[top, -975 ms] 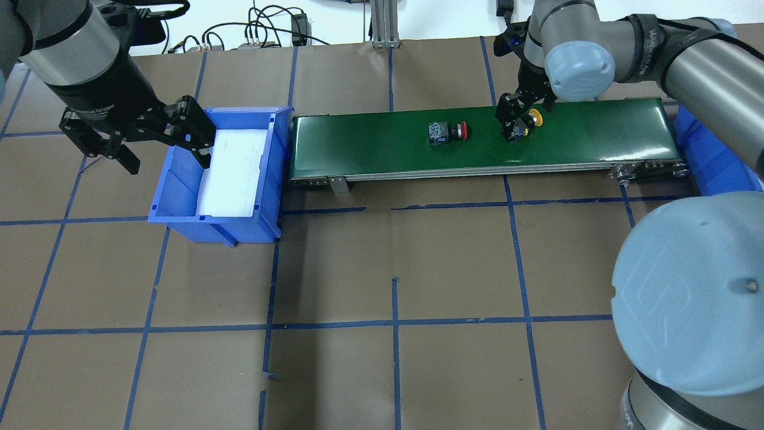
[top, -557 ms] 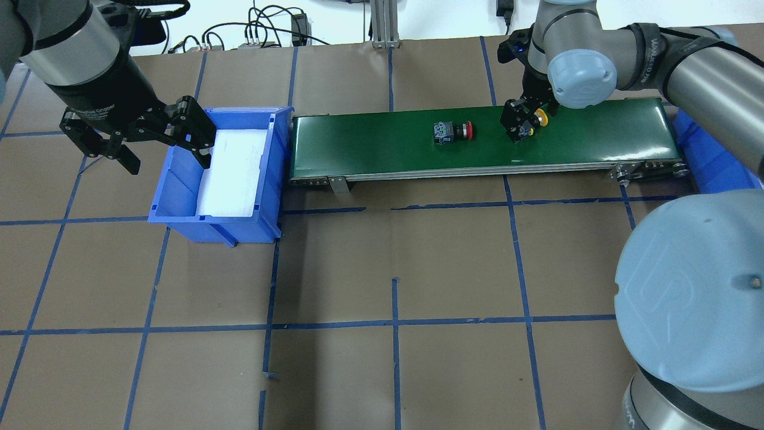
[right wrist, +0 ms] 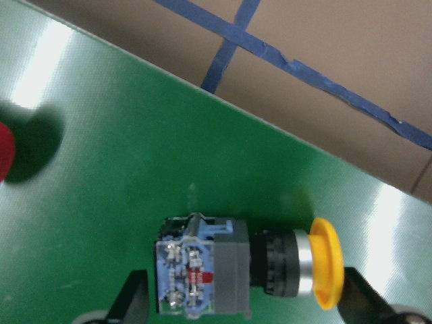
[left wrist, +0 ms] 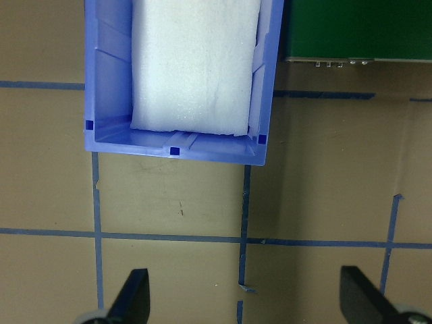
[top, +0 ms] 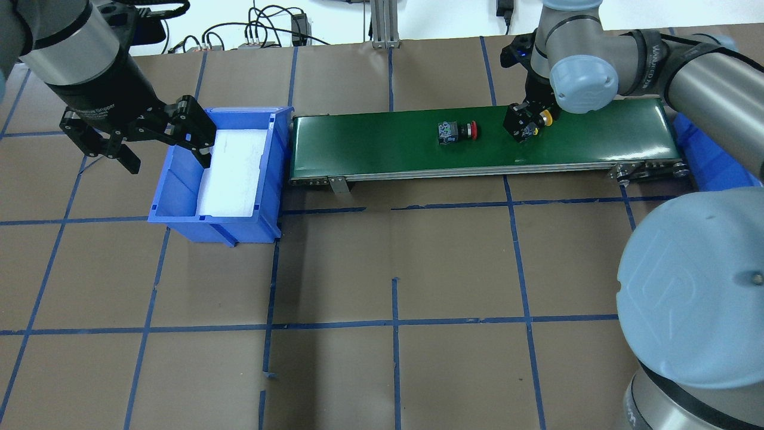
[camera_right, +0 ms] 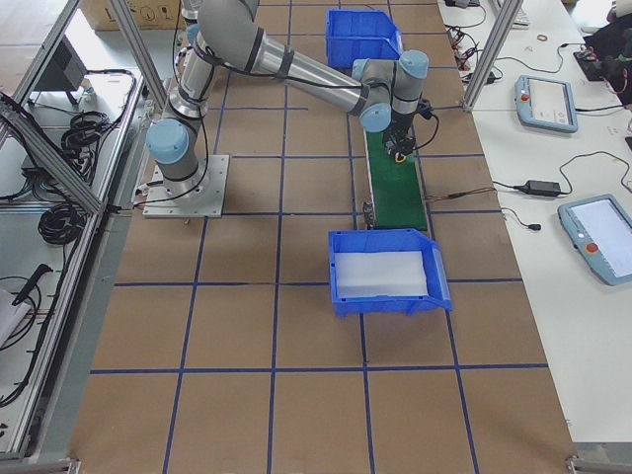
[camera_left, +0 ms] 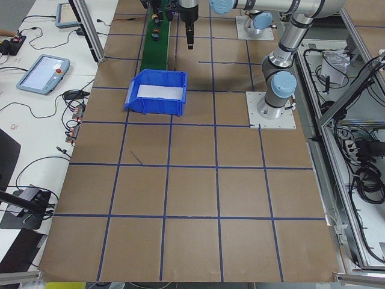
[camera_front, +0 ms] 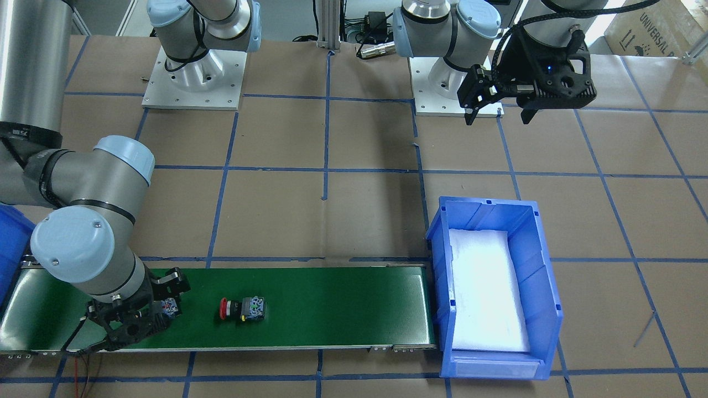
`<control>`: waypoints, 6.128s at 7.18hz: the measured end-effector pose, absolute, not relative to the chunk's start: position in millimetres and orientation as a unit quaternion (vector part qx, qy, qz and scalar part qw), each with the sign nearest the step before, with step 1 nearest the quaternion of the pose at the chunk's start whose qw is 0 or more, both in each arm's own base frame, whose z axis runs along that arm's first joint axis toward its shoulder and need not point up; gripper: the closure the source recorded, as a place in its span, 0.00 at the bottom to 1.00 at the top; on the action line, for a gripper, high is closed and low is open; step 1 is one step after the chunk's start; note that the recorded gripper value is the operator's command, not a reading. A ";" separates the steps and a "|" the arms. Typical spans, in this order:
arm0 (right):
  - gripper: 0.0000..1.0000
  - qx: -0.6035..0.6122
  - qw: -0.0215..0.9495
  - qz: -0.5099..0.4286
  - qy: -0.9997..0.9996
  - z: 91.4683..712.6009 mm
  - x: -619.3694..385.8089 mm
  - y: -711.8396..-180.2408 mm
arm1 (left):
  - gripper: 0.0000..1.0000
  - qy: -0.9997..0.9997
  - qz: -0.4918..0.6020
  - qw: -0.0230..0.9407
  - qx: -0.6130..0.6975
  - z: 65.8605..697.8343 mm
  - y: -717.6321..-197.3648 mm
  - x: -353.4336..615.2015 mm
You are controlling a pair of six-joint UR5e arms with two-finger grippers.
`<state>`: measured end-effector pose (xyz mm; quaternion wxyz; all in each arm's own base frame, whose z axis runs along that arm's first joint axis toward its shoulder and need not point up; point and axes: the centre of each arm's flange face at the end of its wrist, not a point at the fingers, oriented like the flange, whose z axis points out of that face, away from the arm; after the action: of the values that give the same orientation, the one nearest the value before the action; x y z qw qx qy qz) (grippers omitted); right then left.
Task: Transport two buttons from left to right
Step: 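Carry the yellow-capped button with the right gripper into the far blue bin, then lower the yellow-capped button onto the foam and open the right gripper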
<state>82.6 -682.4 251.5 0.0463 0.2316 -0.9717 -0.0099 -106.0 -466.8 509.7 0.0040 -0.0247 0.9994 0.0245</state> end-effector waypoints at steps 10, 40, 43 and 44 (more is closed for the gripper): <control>0.85 0.205 0.057 -0.002 -0.977 395.7 -204.4 -619.8 | 0.00 0.999 0.024 0.003 -0.025 509.8 -467.5 -106.1; 0.08 0.624 0.025 0.047 -0.780 248.0 -366.4 -619.6 | 0.00 1.000 0.020 0.001 -0.025 510.1 -470.5 -106.0; 0.00 0.623 0.029 0.048 -0.780 248.0 -367.5 -619.5 | 0.00 1.000 0.020 0.001 -0.025 509.7 -470.7 -105.8; 0.00 0.622 0.032 0.048 -0.781 250.8 -367.7 -619.6 | 0.00 1.000 0.020 0.000 -0.025 509.7 -470.7 -105.8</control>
<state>-367.7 -619.6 250.8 0.0323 0.6224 -0.7806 0.0482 -105.8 -470.7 509.7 0.0005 -0.0248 0.9995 0.0197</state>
